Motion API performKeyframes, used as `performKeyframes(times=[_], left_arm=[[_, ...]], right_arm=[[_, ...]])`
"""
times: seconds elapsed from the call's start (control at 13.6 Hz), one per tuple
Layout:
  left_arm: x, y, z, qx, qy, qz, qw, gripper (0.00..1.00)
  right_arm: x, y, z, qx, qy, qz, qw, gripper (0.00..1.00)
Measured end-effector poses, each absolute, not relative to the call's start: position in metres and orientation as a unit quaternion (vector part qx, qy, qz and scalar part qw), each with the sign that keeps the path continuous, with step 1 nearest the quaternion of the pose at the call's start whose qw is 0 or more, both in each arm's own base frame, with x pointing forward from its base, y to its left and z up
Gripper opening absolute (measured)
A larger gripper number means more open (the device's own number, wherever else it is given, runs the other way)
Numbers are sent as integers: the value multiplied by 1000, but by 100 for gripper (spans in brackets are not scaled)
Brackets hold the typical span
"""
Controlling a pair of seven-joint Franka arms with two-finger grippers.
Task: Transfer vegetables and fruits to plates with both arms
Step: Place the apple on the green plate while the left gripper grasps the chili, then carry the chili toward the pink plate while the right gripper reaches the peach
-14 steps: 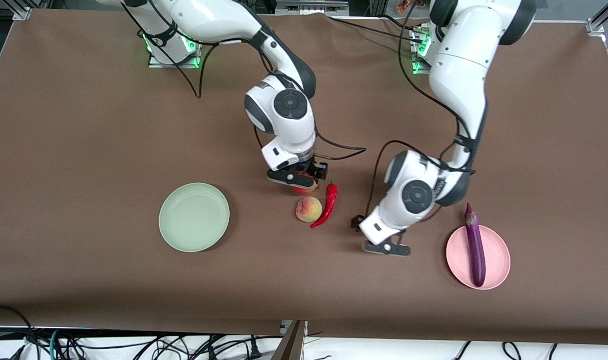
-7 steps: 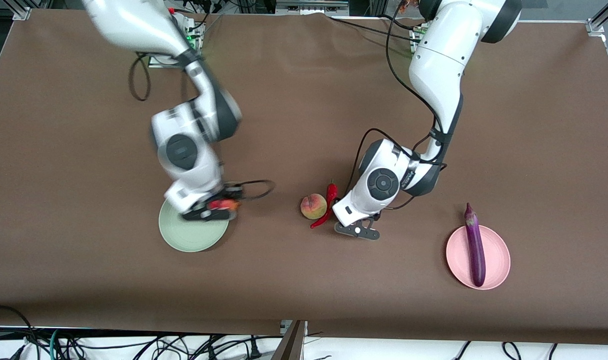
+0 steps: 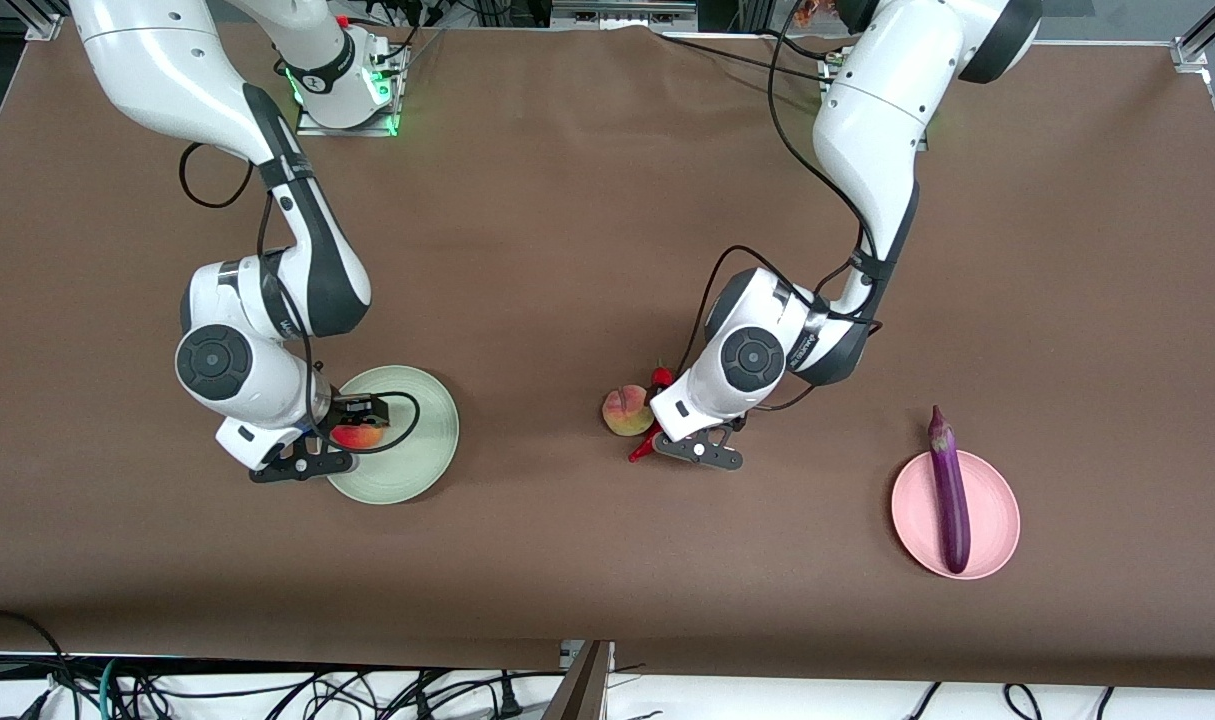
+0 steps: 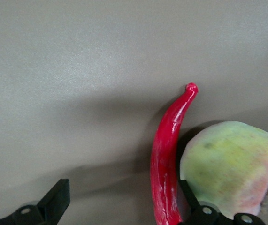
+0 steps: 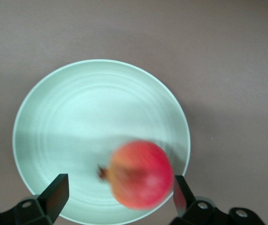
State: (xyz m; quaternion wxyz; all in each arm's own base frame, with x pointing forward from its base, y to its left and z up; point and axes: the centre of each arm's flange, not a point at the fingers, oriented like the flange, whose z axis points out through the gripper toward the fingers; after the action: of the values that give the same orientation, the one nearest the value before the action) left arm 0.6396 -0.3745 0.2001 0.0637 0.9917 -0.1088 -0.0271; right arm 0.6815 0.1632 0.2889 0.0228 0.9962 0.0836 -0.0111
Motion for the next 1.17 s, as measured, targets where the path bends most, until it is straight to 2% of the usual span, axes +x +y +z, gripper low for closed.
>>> performKeyframes(times=[0.29,0.66,0.81,0.88,1.17], left_arm=[[623,-388,199,989,-121,-60,65,100],[612,-389,184,987,-123,-77,63,100],[615,-389,183,988,-121,-66,67,96],[616,-390,181,989,-120,-58,69,88],[621,-388,167,990,-111,-38,79,44]], right_arm=[[674,205,298,999,34,-10,-19,99],[630,337,299,996,-80,-12,-36,99],[622,375,291,992,-116,-4,-43,99],[622,386,286,990,-130,6,-50,99],[624,403,267,982,-173,26,-69,99]])
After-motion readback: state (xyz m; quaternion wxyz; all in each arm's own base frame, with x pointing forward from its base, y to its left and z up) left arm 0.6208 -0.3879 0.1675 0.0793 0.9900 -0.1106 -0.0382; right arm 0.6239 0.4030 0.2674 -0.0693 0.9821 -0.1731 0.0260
